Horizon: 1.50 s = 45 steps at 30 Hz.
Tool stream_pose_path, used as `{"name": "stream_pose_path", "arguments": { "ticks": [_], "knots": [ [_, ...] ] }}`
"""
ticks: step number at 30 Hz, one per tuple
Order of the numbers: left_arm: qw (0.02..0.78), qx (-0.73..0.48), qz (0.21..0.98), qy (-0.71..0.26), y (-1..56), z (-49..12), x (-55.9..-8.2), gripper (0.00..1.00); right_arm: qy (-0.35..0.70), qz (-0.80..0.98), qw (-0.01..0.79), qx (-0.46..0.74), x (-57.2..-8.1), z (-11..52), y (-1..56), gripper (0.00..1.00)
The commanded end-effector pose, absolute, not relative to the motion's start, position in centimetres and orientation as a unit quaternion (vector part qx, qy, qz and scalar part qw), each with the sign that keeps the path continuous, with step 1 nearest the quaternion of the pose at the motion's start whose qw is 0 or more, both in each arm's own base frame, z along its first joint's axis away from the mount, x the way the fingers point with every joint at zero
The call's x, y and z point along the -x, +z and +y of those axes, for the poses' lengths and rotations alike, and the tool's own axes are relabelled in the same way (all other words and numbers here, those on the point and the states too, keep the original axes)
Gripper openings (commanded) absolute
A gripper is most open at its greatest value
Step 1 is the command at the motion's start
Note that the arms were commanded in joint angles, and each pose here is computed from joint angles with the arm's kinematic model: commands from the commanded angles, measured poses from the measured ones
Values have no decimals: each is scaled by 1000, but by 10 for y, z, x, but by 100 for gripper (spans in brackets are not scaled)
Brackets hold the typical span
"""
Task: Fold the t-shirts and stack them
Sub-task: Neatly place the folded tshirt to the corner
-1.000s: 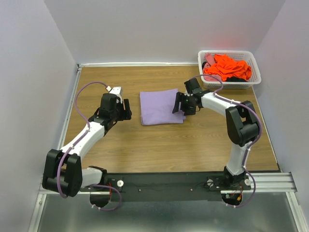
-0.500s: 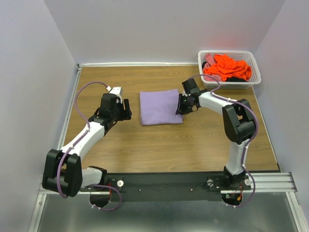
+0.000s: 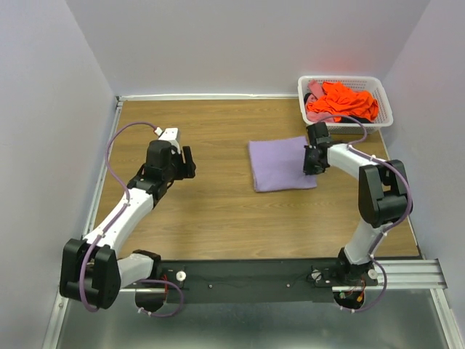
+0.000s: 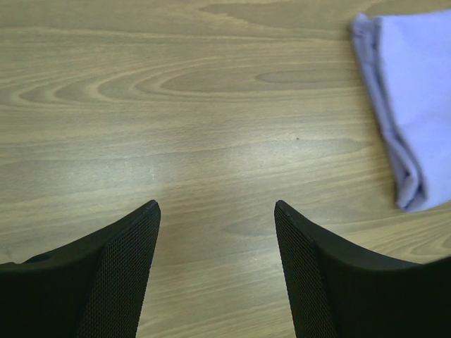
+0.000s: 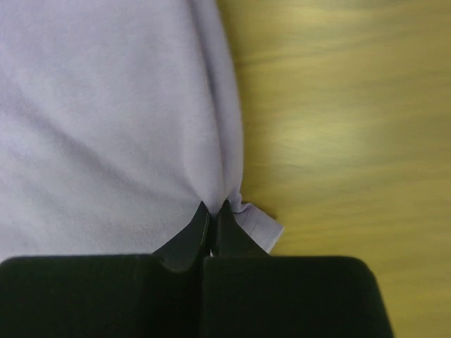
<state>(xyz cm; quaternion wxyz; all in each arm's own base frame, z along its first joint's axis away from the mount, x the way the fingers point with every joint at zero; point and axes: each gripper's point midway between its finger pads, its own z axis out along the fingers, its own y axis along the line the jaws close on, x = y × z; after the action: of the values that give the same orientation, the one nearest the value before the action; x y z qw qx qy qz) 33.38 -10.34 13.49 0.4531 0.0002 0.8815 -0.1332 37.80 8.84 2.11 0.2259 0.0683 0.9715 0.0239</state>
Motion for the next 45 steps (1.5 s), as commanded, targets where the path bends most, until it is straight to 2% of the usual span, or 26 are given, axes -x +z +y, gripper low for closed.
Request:
{"name": "stream_pose_path", "arguments": {
  "ticks": [1,4,14,18,25,32,34,35,36,37,39,42,44,45],
  "knots": [
    [496,18,861,-108,166,-88,-340,74,-163,970,177,-31,-333,7,10,0],
    [507,27,856,-98,173,-82,-337,74,-206,961,170,-68,-327,-39,15,1],
    [520,34,848,-100,179,-80,-335,74,-277,935,175,-137,-363,-142,18,0],
    [515,36,851,-97,175,-79,-335,74,-287,926,185,-161,-381,-166,25,1],
    [504,36,858,-89,167,-78,-339,73,-313,912,161,-209,-374,-222,19,0],
    [496,40,863,-84,160,-76,-341,73,-354,899,153,-208,-376,-253,31,1],
    [495,39,864,-83,159,-76,-342,73,-359,895,156,-211,-379,-255,35,7],
    [495,40,864,-83,159,-75,-342,73,-362,893,161,-213,-382,-257,38,14],
    [494,40,865,-82,158,-75,-342,73,-364,891,165,-214,-383,-258,42,25],
    [495,40,864,-83,159,-76,-342,73,-368,888,173,-217,-388,-260,49,29],
    [496,40,863,-84,161,-76,-342,73,-378,878,186,-227,-391,-264,63,35],
    [497,39,862,-87,161,-76,-342,73,-379,868,211,-242,-398,-266,82,36],
    [498,38,861,-90,163,-77,-341,73,-375,862,226,-257,-398,-265,91,43],
    [500,37,860,-91,164,-78,-341,73,-367,852,250,-277,-399,-263,106,50]
  ]
}}
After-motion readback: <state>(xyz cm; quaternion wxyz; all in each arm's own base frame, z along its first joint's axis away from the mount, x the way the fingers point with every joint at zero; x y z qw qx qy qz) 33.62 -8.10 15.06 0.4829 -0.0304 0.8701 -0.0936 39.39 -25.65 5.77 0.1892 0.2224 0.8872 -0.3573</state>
